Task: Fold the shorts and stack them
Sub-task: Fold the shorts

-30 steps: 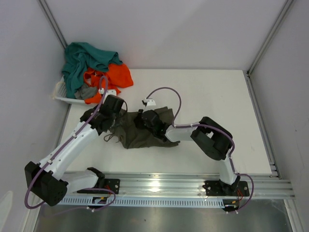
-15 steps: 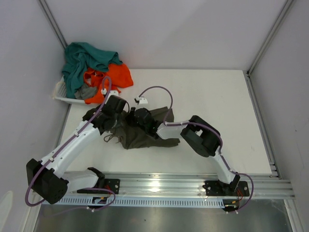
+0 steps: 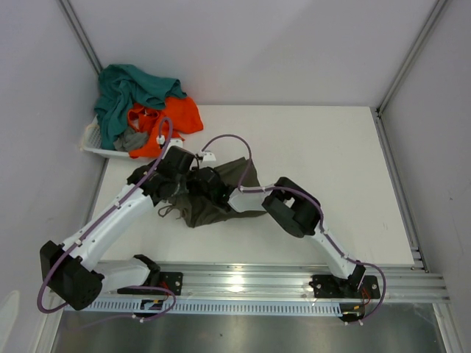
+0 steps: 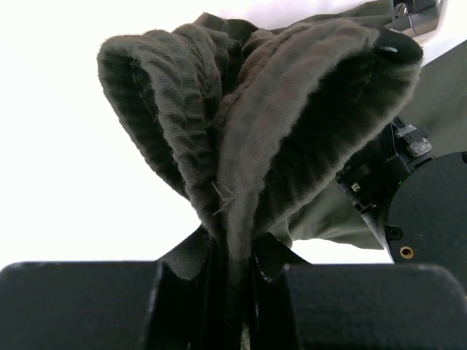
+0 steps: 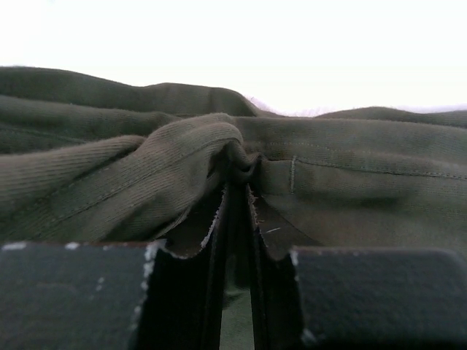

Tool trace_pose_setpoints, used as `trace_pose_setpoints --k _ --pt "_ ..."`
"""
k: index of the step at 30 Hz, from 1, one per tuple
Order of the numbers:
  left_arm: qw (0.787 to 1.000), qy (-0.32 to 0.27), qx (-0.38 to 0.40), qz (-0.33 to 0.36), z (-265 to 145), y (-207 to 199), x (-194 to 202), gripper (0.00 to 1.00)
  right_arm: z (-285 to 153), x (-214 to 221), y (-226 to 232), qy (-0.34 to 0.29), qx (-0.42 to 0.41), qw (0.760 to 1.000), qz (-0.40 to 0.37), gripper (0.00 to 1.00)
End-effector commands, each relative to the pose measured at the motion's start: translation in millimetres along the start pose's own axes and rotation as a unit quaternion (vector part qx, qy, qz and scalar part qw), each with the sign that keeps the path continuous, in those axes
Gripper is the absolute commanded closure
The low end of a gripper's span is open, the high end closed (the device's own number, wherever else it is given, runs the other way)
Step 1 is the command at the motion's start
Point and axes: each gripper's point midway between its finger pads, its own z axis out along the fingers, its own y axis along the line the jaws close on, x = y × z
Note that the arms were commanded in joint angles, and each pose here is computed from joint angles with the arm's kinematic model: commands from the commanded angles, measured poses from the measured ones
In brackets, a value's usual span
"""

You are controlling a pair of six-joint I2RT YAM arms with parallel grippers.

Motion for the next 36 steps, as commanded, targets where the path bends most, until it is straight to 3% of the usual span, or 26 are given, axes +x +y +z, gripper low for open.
trace_pose_setpoints --k 1,8,15,20,23,29,36 --pt "0.999 -0.036 0.006 -0.008 -10.5 -0.7 -19.1 1.0 -14.4 -45.7 15.8 -0.035 0.0 0.999 -0.024 0.82" --pt "1.0 -0.028 0.002 -0.004 -4.1 -3.3 -15.9 1.0 -36.9 -86.8 23.9 -0.052 -0.017 0.998 -0.039 0.82" --pt "1.0 -0.023 -0.011 -0.002 -2.6 -2.1 -18.3 1.0 -55.8 -121.1 -13.6 -0.059 -0.01 0.998 -0.007 0.82" --pt "1.0 -0.024 -0.007 -0.002 -5.9 -2.5 -20.2 1.0 -104.5 -153.6 -42.1 -0.075 0.026 0.997 -0.012 0.8" --pt "1.0 -0.025 -0.006 0.001 -8.3 -3.7 -21.8 1.0 -131.1 -149.6 -72.2 -0.066 0.048 0.997 -0.008 0.77" --pt "1.0 -0.021 -0.011 0.014 -9.5 -9.8 -24.9 1.0 -152.5 -111.6 -143.6 0.003 0.075 0.997 0.017 0.57" --pt "0.999 -0.003 -0.037 0.037 -2.0 -18.3 -28.7 1.0 -164.9 -70.5 -174.3 0.039 0.105 0.993 0.019 0.47"
